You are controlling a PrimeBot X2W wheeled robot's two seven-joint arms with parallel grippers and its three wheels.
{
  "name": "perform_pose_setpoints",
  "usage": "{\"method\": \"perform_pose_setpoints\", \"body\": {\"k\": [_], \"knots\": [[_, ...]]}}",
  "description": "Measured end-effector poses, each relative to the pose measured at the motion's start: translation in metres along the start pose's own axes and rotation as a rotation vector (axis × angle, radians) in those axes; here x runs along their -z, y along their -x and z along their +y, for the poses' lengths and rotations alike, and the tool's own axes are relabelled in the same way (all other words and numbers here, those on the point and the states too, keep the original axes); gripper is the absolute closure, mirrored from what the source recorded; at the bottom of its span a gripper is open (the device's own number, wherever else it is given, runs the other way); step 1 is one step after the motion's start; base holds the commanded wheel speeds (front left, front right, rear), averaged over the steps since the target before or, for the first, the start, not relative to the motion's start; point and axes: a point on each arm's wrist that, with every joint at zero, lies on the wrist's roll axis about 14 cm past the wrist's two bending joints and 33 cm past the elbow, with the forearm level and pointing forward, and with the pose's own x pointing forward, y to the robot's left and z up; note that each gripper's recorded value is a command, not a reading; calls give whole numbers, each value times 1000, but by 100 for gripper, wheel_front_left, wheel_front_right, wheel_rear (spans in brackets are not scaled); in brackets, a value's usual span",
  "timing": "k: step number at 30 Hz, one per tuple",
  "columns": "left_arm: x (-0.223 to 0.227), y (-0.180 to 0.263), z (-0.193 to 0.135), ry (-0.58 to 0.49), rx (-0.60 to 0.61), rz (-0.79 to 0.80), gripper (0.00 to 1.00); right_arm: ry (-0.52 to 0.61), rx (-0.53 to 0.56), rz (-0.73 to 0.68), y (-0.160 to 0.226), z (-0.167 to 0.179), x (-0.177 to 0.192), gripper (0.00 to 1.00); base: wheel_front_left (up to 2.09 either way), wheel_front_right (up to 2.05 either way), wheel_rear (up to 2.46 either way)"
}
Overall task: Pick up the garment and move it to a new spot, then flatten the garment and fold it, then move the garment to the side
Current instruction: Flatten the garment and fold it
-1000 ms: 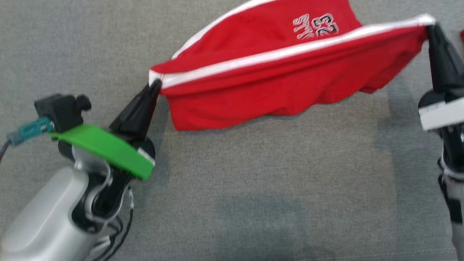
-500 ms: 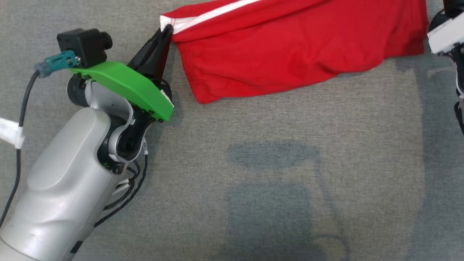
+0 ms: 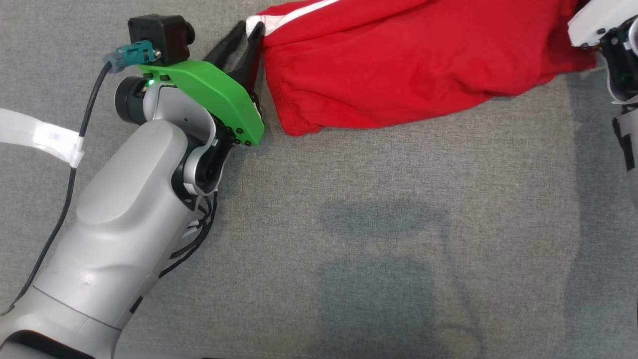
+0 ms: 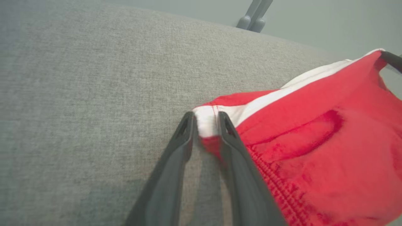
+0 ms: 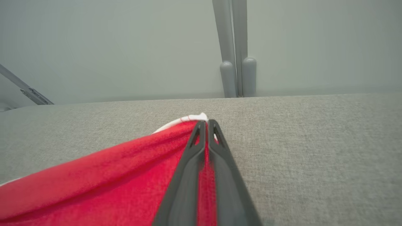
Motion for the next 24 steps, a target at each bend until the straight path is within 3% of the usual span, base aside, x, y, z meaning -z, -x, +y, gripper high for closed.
{"method": "perform_pose_setpoints", "body": {"k": [6,12,17,24], "knots": [[-12,4,-3,-18,-2,-46,0,23,-30,-23,7,10,-11,0,0,0,0],[-60,35,-9,-178,-14,-299,0,82,-31,46,31,7,-3,0,0,0,0],[-72,77,-16,-218,-44,-414,0,109,15,125,50,-7,11,0,0,0,0],[-63,141,30,-266,-262,-455,0,76,56,239,52,-11,37,0,0,0,0]]}}
